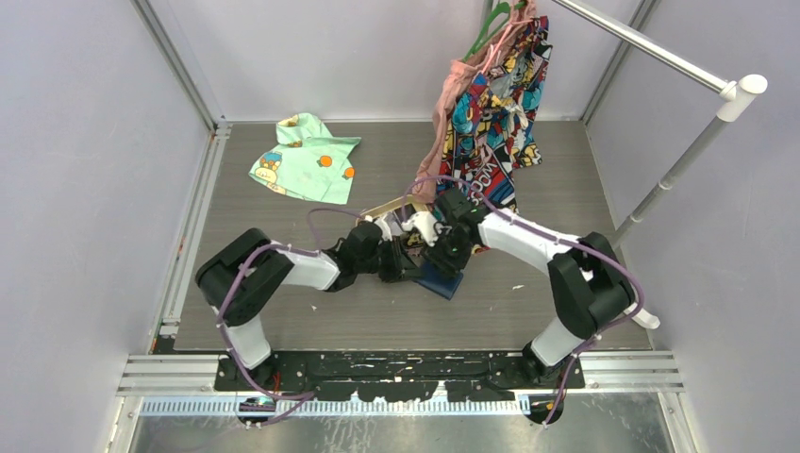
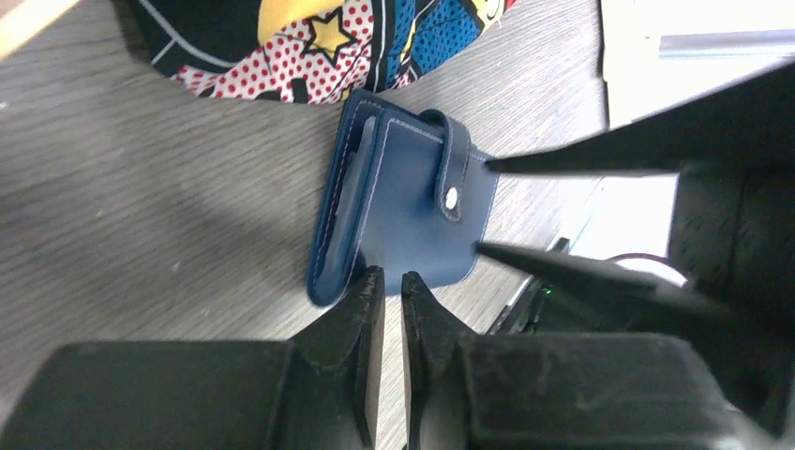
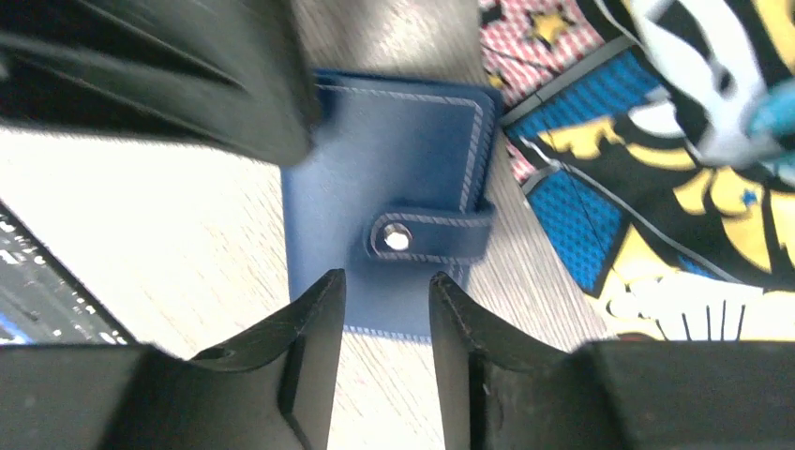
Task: Put the credit cards into the card holder
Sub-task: Close the card holder at the center of the board, then reset both arms
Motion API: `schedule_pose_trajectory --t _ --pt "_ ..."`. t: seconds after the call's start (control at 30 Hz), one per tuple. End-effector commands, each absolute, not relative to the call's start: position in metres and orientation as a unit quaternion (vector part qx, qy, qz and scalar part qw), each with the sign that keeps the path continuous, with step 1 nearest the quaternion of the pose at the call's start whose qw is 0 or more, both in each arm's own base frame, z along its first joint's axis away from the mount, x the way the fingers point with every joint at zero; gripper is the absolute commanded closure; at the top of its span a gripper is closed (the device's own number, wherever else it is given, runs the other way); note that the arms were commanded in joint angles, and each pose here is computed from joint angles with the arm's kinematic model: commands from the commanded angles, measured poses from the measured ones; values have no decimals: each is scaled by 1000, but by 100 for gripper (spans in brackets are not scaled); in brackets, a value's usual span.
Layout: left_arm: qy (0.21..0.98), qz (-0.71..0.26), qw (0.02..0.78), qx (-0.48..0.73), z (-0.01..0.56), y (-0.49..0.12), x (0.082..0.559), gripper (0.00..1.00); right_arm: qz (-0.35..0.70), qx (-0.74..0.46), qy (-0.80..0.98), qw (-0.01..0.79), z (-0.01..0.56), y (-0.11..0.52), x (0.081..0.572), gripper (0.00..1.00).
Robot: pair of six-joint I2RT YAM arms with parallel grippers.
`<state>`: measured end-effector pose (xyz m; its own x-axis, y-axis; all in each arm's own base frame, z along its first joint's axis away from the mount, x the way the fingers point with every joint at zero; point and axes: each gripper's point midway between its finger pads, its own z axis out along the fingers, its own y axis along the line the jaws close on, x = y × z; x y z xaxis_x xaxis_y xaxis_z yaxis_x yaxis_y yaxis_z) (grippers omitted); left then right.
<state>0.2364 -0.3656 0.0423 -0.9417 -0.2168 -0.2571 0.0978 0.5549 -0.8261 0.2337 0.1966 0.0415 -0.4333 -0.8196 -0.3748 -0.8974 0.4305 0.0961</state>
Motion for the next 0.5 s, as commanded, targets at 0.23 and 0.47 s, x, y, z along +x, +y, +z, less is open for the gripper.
schedule_pose_trajectory --t 0.23,0.47 --pt "874 -395 276 61 120 -326 239 79 247 -456 819 244 147 174 241 51" --pt "851 -320 399 121 200 -276 251 66 216 -424 831 289 200 146 254 46"
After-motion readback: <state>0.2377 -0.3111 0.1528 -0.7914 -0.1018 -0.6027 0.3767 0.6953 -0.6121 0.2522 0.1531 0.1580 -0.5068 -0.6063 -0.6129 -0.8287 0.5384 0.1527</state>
